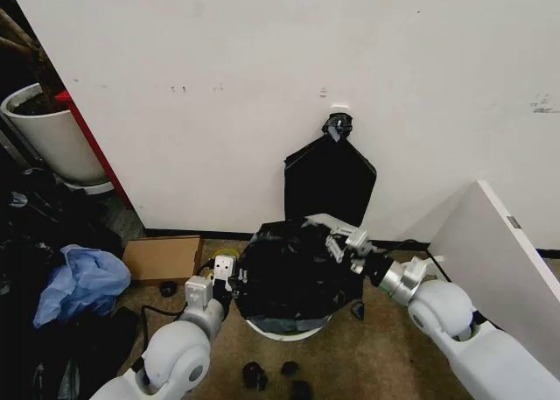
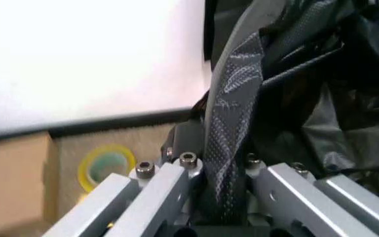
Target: Place the garbage bag over the trash bin.
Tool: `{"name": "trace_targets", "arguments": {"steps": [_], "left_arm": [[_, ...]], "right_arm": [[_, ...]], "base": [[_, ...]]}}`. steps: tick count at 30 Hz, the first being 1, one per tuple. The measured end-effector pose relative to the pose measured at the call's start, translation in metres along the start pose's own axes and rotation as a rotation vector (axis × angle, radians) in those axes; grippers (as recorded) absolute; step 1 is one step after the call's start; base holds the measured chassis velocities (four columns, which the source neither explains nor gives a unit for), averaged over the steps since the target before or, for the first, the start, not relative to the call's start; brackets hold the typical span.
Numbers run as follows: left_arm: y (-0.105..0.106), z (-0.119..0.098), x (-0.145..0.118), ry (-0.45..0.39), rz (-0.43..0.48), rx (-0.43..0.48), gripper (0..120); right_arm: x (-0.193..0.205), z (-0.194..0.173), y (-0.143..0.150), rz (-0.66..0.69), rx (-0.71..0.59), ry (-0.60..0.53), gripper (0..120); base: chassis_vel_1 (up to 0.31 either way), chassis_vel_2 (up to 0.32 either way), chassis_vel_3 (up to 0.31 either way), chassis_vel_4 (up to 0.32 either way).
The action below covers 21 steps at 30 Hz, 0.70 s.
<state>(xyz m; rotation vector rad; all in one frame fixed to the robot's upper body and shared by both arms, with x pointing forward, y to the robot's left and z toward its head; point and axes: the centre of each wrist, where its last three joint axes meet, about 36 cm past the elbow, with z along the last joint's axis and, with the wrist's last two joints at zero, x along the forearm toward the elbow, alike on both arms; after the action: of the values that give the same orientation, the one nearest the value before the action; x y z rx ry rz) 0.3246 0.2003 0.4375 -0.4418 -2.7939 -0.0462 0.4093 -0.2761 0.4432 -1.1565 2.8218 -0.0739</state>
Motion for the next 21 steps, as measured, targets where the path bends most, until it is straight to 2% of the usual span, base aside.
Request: {"name": "trace_targets", "arguments": {"steps": [6, 11, 14, 15, 18, 21], "left_arm": [[0.013, 0.008, -0.001, -0.099, 0.010, -0.084, 1], [0.018, 0.002, 0.001, -0.154, 0.050, -0.070, 1], [0.016, -0.009, 0.005, -0.157, 0.091, 0.015, 1], [0.016, -0.009, 0.005, -0.157, 0.091, 0.015, 1], [0.012, -0.028, 0.008, -0.136, 0.138, 0.139, 1], [0.012, -0.036, 0.005, -0.138, 0.123, 0.179, 1]], "right_arm": [[0.001, -0.001, -0.007, 0.085, -0.113, 0.026, 0], [0.007, 0.014, -0.019, 0.132, -0.171, 0.039, 0], [0.017, 0.036, -0.033, 0.123, -0.193, 0.019, 0], [0.017, 0.036, -0.033, 0.123, -0.193, 0.019, 0], [0.026, 0.062, -0.044, 0.105, -0.211, -0.006, 0], [0.029, 0.075, -0.045, 0.062, -0.243, -0.046, 0]], "base": [[0.000, 0.000, 0.000, 0.000], [0.000, 0.000, 0.000, 0.000], [0.000, 0.000, 0.000, 0.000], [0.000, 0.000, 0.000, 0.000], [0.000, 0.000, 0.000, 0.000], [0.000, 0.000, 0.000, 0.000]]}}
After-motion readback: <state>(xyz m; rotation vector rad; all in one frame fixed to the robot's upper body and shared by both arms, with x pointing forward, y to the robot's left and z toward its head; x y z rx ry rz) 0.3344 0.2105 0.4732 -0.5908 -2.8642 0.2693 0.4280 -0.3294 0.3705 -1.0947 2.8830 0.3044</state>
